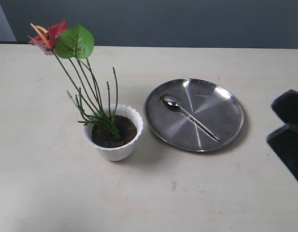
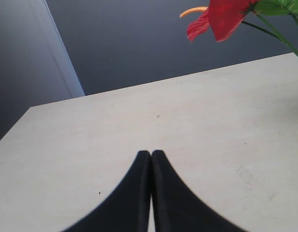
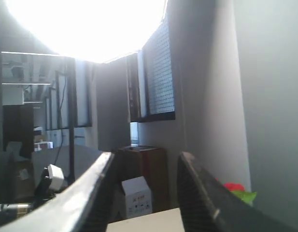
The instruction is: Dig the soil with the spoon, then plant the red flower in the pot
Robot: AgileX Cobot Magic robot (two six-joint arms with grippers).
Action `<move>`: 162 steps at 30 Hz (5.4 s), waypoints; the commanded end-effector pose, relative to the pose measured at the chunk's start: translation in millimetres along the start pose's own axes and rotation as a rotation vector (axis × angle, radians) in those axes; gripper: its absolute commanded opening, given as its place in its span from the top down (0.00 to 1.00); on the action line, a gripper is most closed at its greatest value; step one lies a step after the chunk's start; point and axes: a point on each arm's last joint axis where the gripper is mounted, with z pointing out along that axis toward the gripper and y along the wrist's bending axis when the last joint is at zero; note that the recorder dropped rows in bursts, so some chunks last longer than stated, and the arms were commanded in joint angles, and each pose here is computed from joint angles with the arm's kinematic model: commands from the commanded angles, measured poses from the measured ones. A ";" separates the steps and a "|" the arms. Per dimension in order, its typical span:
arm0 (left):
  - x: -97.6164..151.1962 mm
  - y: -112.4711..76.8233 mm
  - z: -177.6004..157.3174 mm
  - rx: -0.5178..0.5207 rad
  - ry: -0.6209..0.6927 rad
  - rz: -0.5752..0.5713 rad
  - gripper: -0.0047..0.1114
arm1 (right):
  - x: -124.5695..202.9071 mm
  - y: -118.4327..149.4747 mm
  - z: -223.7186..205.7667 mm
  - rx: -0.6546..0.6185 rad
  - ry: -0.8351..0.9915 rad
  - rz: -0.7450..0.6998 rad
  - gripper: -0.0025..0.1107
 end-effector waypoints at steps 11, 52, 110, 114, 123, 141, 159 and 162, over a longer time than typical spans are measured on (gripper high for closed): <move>0.0 -0.1 -0.2 0.001 -0.003 -0.004 0.96 | -8.9 -3.4 -44.4 0.455 0.032 -0.273 0.62; 0.4 0.4 -0.2 -0.005 0.002 0.016 0.96 | 1.8 -33.7 -69.0 0.836 0.002 -0.007 0.62; 0.4 0.5 -0.2 -0.006 0.002 0.018 0.96 | 22.9 -40.7 -82.1 0.992 0.217 0.110 0.62; 0.4 0.5 -0.2 -0.006 0.002 0.018 0.96 | 22.9 -40.7 -82.1 0.992 0.216 0.112 0.62; 0.4 0.5 -0.2 -0.006 0.002 0.018 0.96 | 22.7 -40.7 -82.0 0.992 0.215 0.109 0.62; 0.4 0.5 -0.2 -0.006 0.002 0.019 0.96 | 22.7 -40.7 -82.0 0.992 0.215 0.111 0.62; 0.4 0.5 -0.2 -0.006 0.002 0.021 0.96 | 22.7 -40.7 -82.0 0.992 0.214 0.112 0.62; 0.4 0.5 -0.2 -0.006 0.002 0.021 0.96 | 22.7 -40.7 -82.0 0.992 0.214 0.112 0.62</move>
